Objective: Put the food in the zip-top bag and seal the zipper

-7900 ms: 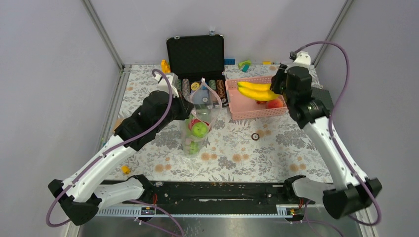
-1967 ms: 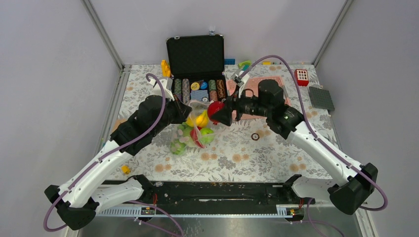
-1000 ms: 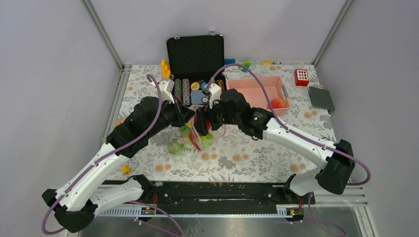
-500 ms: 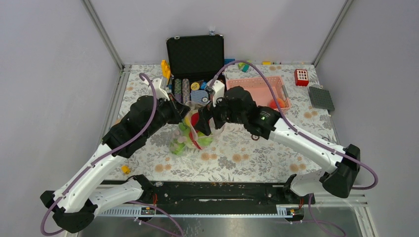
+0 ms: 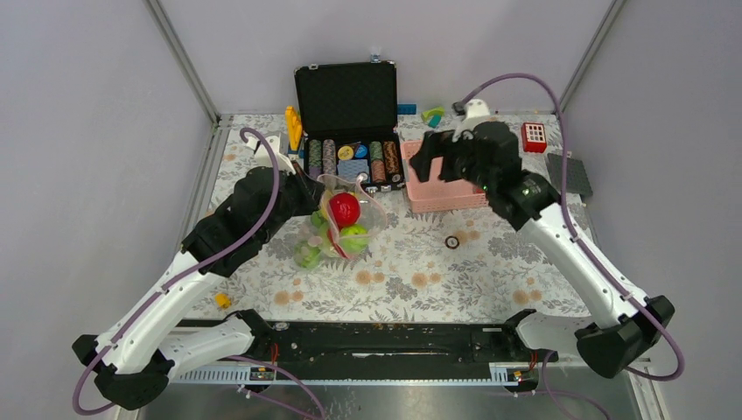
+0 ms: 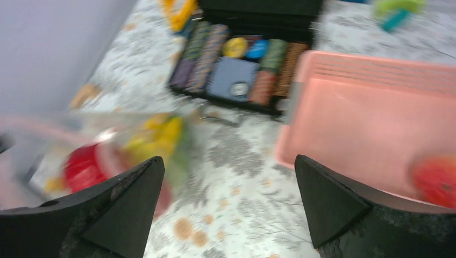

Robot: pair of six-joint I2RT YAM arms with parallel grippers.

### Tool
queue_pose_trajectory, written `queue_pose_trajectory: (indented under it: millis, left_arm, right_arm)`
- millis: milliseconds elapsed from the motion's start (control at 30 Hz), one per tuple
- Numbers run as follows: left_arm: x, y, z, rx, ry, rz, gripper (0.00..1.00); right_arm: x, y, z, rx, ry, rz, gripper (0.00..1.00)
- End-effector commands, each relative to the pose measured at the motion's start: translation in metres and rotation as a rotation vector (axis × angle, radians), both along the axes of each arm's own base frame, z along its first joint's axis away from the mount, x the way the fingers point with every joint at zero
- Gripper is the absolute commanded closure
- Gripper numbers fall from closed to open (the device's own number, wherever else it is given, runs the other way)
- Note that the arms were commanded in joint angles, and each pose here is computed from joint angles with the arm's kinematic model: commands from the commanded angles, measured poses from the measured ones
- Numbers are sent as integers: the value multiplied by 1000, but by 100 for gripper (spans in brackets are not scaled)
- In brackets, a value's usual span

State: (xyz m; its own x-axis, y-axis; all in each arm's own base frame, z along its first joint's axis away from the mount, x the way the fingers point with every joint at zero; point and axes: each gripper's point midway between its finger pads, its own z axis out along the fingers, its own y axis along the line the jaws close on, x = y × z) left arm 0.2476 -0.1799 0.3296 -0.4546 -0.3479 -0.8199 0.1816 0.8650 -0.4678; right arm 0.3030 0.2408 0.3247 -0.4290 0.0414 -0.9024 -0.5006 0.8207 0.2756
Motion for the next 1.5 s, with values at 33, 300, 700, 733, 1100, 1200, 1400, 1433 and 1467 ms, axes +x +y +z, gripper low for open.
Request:
queue_pose_trajectory:
  millis: [33,300,700,733,1100,1200,1400,1433,1467]
  left_arm:
    - [10,22,19,-2,-55,130,100]
    - [6,8,3,45,-46,24,100]
    - [7,7,-3,73,-43,9,100]
    - [8,7,-3,73,-42,8,100]
    - [6,2,-2,52,-40,-7,100]
    - [7,3,-2,52,-38,-2,100]
    - [5,1,0,42,-41,-13,100]
    - [5,1,1,40,-43,-13,100]
    - [5,1,1,40,-44,-15,100]
  right_arm:
    - [63,-88,-54,-86,201,-323,2]
    - [136,-181,-145,-373,447,-661,1]
    - [168,-230,-217,-581,601,-880,2]
    - [169,-233,-220,-590,604,-889,2]
    - [164,-234,-252,-649,701,-885,2]
    - [159,-234,-258,-665,734,-872,2]
    - [155,-235,-262,-684,760,-874,6]
    - [155,-235,-261,-683,760,-874,9]
    - [156,-235,-260,-678,755,-876,11]
